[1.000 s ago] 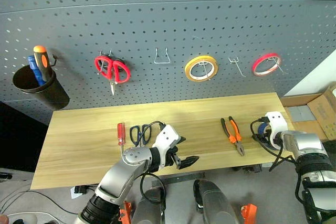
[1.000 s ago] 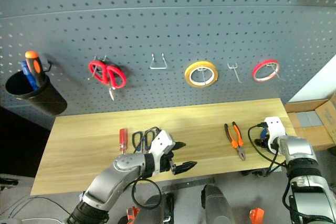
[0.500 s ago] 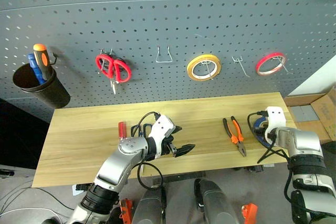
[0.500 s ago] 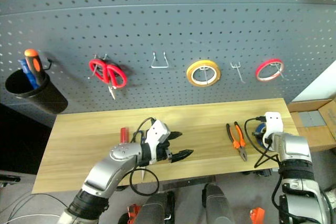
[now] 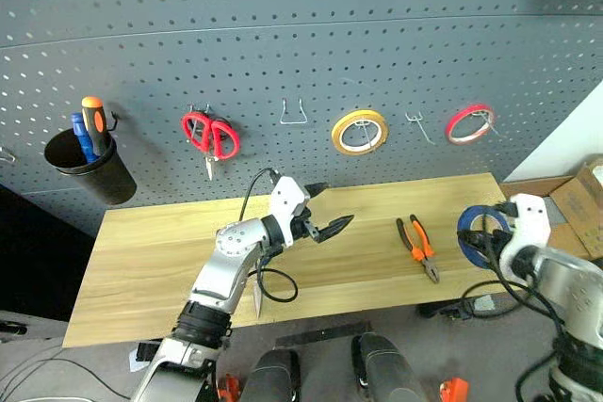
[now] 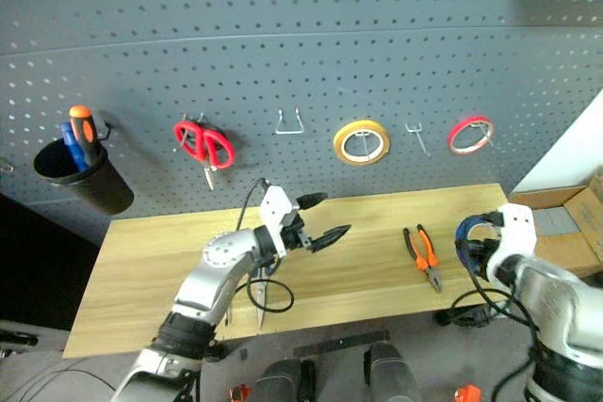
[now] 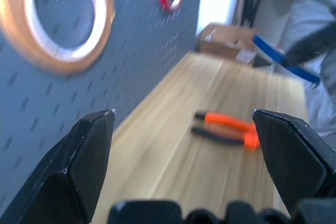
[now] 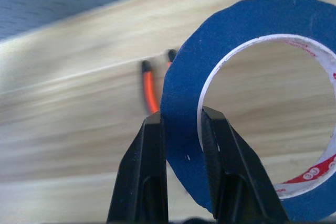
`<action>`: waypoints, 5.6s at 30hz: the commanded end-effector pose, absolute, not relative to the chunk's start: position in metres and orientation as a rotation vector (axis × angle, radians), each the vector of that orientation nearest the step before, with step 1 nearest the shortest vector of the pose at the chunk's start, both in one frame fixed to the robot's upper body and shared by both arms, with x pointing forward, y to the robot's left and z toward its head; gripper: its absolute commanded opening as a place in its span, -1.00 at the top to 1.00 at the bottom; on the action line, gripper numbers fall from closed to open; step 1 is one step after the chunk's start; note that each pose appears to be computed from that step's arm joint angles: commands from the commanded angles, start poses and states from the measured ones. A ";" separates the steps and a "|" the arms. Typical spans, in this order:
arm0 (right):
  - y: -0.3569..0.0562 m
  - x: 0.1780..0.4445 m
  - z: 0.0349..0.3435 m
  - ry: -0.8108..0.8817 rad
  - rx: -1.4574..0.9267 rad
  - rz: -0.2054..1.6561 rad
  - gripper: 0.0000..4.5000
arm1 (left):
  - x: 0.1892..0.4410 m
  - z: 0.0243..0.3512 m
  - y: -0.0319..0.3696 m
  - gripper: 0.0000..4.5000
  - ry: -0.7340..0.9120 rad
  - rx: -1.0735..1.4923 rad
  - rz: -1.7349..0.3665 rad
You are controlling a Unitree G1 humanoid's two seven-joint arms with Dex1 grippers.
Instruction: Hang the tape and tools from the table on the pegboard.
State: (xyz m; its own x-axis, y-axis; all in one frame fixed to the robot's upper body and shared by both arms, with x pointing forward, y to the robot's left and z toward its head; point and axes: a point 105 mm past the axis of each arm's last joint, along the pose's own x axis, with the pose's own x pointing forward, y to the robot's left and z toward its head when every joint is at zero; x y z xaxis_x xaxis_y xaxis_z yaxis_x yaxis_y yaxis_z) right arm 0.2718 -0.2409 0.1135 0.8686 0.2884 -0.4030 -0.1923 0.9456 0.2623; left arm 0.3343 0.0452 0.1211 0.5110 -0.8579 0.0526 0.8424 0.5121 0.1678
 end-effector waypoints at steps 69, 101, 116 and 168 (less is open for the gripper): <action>-0.119 0.390 0.114 0.273 -0.195 0.545 -0.76 | 0.307 0.152 0.124 -1.00 -0.202 0.107 -0.640; -0.216 0.342 0.010 0.960 -0.066 0.228 -0.76 | 0.202 0.096 0.089 -1.00 0.238 0.061 -1.048; -0.215 0.348 -0.006 0.968 -0.091 0.228 -0.01 | 0.212 0.099 0.093 -1.00 0.223 0.069 -0.981; 0.014 0.385 0.348 -0.716 -0.083 0.785 0.00 | 0.277 0.141 0.142 -1.00 -0.334 0.157 -0.400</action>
State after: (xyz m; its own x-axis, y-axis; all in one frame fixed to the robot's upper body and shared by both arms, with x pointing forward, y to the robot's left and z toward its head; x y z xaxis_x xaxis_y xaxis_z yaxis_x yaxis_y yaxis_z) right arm 0.3903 0.0221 0.3215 0.5178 0.7181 0.4649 -0.6610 0.6808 -0.3155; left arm 0.2804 0.1424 0.1309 0.8761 -0.4097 0.2542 0.3666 0.9085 0.2006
